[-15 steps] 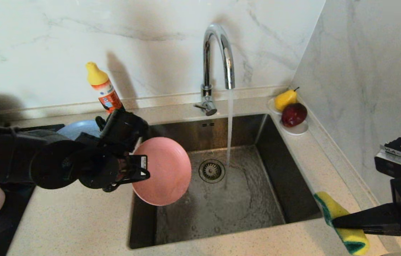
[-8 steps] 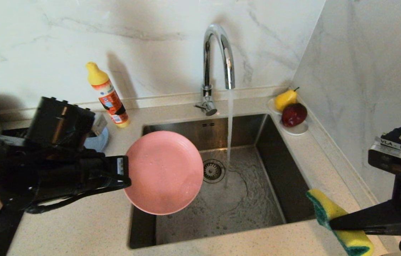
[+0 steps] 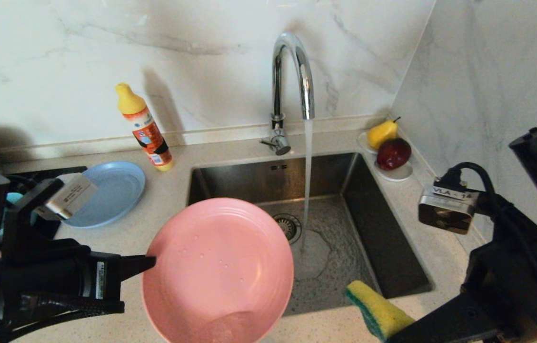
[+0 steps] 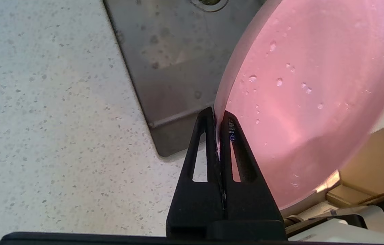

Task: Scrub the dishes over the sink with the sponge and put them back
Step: Put down the sponge

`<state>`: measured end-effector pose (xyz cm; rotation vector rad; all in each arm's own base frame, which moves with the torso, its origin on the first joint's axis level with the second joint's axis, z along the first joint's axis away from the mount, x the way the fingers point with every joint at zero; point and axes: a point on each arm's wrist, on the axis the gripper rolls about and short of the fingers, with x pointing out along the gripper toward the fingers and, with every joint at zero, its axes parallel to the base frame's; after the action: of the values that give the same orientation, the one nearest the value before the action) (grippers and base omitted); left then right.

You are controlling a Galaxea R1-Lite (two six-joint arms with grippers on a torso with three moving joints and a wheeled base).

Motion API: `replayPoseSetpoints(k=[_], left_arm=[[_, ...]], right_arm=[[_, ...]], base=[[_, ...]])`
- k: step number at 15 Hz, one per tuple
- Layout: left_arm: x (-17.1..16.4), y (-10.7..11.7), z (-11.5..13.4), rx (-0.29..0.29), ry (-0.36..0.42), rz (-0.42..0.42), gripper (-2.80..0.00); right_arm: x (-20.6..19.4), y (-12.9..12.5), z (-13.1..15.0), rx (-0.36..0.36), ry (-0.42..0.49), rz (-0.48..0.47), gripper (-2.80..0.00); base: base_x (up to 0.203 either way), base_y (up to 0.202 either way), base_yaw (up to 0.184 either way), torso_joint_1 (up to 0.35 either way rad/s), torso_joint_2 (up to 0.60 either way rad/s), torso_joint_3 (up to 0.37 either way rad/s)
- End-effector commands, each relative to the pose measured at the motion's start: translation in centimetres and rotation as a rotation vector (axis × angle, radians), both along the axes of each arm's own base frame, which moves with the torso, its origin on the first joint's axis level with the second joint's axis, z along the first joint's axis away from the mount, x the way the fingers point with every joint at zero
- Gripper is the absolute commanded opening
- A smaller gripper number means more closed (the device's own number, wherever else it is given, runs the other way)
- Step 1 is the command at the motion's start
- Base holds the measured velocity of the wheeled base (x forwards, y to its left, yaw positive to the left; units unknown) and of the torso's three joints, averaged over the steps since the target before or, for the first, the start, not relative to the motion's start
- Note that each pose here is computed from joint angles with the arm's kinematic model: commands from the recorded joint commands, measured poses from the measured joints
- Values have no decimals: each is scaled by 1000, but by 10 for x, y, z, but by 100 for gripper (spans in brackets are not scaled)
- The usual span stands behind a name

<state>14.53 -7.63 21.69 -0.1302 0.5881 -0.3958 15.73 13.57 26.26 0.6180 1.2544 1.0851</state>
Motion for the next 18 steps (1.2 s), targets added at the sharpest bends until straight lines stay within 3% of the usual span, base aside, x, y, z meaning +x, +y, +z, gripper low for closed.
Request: replayPoseSetpoints(k=[1, 5, 9, 11, 18], left_arm=[[-6, 2, -2, -10, -39, -16, -280], [-7, 2, -15, 4, -68, -53, -280], [-9, -2, -21, 13, -56, -86, -280], [-7, -9, -23, 15, -50, -115, -280], [-7, -10, -30, 22, -36, -120, -280]], right_arm=[[14, 30, -5, -23, 36, 68, -280], [32, 71, -20, -104, 54, 99, -280], [37, 95, -16, -115, 42, 131, -280], [40, 116, -20, -163, 36, 139, -280], [53, 163, -42, -280, 46, 142, -280]], base=[[0, 0, 0, 0, 0, 0], [0, 0, 0, 0, 0, 0], [0, 0, 0, 0, 0, 0], [0, 0, 0, 0, 0, 0], [0, 0, 0, 0, 0, 0]])
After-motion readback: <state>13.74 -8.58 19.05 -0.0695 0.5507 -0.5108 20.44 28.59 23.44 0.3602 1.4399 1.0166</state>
